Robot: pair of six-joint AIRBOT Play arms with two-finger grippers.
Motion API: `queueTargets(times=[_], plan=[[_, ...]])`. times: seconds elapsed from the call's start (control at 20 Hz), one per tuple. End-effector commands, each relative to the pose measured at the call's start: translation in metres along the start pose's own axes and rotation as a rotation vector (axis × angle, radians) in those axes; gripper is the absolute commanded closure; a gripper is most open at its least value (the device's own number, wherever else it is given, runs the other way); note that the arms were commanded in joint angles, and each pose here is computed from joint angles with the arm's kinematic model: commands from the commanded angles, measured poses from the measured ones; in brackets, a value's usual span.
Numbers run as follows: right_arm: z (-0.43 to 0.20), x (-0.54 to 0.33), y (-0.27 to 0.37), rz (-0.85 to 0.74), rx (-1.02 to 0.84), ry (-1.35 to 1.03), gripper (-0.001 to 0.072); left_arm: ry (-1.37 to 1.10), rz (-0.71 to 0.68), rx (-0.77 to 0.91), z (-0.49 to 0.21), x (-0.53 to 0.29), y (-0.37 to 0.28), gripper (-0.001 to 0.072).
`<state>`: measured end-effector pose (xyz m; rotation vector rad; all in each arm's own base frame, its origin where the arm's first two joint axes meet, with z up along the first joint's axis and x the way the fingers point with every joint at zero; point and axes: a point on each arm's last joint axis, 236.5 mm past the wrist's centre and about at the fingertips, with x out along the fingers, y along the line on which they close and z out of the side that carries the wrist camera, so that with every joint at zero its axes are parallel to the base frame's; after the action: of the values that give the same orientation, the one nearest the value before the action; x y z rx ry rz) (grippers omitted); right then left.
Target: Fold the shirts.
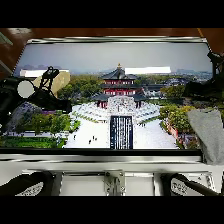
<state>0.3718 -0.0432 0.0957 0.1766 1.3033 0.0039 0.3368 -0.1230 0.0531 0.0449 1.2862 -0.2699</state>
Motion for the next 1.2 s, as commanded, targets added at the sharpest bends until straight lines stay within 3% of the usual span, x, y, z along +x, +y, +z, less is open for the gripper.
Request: queueTargets(times=[0.0, 0.75, 1.15], plan=[[0.000, 0.000, 0.000, 0.000, 0.000, 0.000, 0.0134, 0.000, 0.001, -0.001, 0.000, 0.000, 0.000, -0.0010], [0.000, 0.000, 0.000, 0.000, 0.000, 0.000, 0.0134, 0.000, 0.001, -0.001, 0.000, 0.000, 0.000, -0.0010], [0.022, -0.001, 0.000, -0.001, 0.001, -0.093, 0.0134, -0.319, -0.066, -0.022, 0.075, -0.010, -0.014, -0.0010]])
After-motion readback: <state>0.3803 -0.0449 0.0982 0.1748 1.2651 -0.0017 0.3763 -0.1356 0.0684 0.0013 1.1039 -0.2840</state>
